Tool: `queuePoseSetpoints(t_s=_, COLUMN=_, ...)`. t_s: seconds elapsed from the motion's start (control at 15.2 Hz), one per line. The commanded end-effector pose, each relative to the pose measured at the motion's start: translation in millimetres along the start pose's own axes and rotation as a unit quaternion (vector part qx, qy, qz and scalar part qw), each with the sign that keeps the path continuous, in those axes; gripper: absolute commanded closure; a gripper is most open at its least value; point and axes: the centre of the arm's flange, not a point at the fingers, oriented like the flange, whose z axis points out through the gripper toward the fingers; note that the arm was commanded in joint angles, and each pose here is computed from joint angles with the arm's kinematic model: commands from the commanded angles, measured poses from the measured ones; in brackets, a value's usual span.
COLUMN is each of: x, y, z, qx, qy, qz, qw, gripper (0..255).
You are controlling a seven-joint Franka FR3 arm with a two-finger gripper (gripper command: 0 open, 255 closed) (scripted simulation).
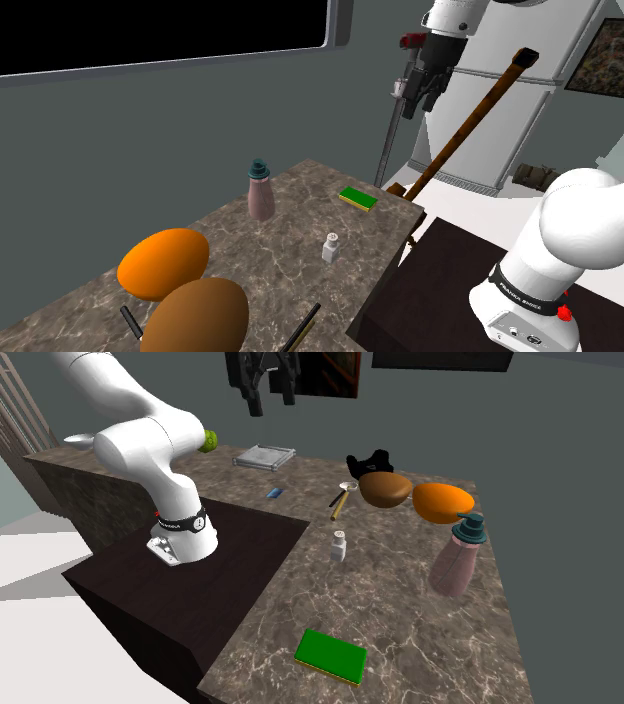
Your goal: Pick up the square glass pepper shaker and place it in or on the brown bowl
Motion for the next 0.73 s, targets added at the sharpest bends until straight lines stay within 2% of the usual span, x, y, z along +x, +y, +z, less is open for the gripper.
queuePoseSetpoints(t_s=0.0, x=0.0, y=0.0, z=0.0, qx=0.000, qy=0.000, qz=0.000, qw=1.0000, gripper=0)
queuePoseSetpoints(t_s=0.66, x=45.6, y=-56.2, z=117.3, qx=-0.009, qy=-0.047, qz=0.007, qw=0.9988, gripper=0)
